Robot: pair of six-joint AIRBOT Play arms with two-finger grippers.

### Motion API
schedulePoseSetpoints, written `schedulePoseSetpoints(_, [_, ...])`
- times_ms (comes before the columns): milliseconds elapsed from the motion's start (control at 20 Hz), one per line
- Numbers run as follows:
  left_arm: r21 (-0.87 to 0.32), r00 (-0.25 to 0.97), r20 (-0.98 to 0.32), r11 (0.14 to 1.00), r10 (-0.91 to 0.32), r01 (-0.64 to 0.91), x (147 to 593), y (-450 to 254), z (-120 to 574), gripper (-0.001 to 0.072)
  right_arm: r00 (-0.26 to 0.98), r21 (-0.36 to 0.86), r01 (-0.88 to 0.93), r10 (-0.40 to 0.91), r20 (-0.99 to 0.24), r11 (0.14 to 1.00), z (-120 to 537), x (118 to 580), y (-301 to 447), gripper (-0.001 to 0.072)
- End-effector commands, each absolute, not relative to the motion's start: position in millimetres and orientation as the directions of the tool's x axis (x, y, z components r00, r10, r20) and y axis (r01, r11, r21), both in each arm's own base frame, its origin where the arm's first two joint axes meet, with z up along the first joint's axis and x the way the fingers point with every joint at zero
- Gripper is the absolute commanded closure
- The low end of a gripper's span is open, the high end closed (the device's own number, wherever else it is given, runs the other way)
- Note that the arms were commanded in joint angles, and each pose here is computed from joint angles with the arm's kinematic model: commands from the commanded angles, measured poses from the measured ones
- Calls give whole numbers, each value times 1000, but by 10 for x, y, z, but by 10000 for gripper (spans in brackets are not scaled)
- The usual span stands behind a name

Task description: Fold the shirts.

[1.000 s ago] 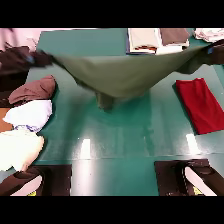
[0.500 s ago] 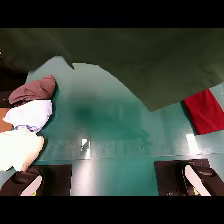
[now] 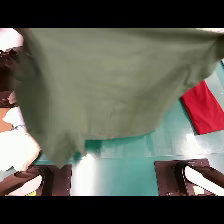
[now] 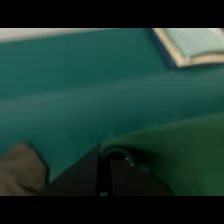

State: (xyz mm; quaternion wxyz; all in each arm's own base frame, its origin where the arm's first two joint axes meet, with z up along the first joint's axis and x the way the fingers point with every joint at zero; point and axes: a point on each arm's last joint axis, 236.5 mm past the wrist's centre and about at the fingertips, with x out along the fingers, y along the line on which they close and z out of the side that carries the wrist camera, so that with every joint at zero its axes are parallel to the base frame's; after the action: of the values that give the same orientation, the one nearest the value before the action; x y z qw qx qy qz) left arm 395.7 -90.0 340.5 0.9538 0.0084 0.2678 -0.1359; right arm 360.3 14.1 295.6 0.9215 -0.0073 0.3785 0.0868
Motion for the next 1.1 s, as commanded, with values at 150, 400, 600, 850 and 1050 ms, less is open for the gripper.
schedulePoseSetpoints(150, [-156,429,-868,958,-250,243,4967,-1175,1041,677,338,25,-180,86,-937,983,1105,4246,261,695])
schedulePoseSetpoints(400, [-106,400,-897,970,-189,221,5030,-1012,817,160,317,145,-183,197,-928,972,881,4548,421,348])
schedulePoseSetpoints(600, [-112,396,-903,982,-164,152,4807,-632,1065,164,333,322,-206,376,-865,924,1222,4417,569,291])
schedulePoseSetpoints(850, [-136,228,-964,991,-134,6,4027,-124,402,164,320,353,-193,399,-859,915,1166,3884,555,291])
schedulePoseSetpoints(1050, [-194,117,-976,978,-184,-78,3567,-139,-358,164,322,359,-184,401,-858,915,946,3624,677,292])
